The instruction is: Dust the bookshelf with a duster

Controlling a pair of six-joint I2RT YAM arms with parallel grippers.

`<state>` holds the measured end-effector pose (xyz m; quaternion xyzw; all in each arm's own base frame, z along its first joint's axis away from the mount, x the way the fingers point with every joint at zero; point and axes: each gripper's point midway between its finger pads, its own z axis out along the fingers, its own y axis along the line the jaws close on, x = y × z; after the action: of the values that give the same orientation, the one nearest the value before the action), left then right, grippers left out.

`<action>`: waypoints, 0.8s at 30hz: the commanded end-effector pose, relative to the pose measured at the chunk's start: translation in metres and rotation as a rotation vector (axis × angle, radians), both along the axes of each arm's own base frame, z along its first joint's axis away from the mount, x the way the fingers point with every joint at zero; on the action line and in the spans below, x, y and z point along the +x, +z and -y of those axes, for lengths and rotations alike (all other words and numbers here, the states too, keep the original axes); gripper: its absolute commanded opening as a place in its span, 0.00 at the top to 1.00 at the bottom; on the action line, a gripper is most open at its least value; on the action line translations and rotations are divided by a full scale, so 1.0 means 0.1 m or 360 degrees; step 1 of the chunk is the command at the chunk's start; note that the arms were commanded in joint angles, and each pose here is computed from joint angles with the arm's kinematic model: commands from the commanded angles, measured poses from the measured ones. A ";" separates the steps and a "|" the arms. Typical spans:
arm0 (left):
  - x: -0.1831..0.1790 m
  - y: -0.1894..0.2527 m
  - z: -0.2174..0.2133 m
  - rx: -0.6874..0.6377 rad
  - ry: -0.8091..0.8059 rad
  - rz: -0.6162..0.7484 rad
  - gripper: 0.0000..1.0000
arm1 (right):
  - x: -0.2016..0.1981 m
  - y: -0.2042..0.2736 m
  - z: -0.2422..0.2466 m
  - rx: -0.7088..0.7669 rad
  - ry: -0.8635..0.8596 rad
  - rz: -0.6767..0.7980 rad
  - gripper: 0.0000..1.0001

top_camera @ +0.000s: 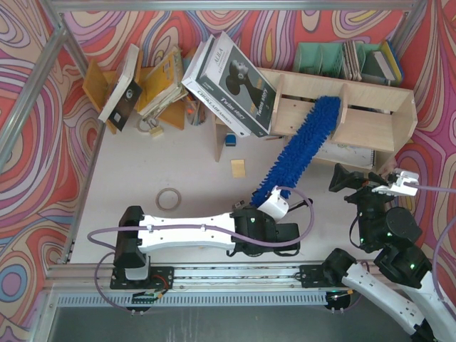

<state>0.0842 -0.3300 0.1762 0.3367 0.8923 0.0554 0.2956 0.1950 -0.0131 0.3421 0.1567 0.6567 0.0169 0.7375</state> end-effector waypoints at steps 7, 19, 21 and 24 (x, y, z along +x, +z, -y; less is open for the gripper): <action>0.09 0.48 -0.18 -0.0339 0.0030 0.0270 1.00 | -0.01 0.48 -0.03 0.0251 -0.0002 0.0015 0.01; 0.17 0.83 0.29 -0.0550 -0.0126 0.0376 1.00 | 0.10 1.15 -0.22 0.0337 0.0095 0.0070 0.03; 0.17 0.83 0.42 -0.0543 -0.0170 0.0372 1.00 | 0.10 1.26 -0.23 0.0371 0.0106 0.0088 0.04; 0.17 0.85 0.60 -0.0544 -0.0220 0.0345 1.00 | 0.08 1.42 -0.25 0.0389 0.0138 0.0128 0.05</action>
<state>0.0947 -0.3600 0.2452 0.3264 0.8422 -0.0567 0.4253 0.2084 0.0107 0.4621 0.2104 0.6412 0.1077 0.7300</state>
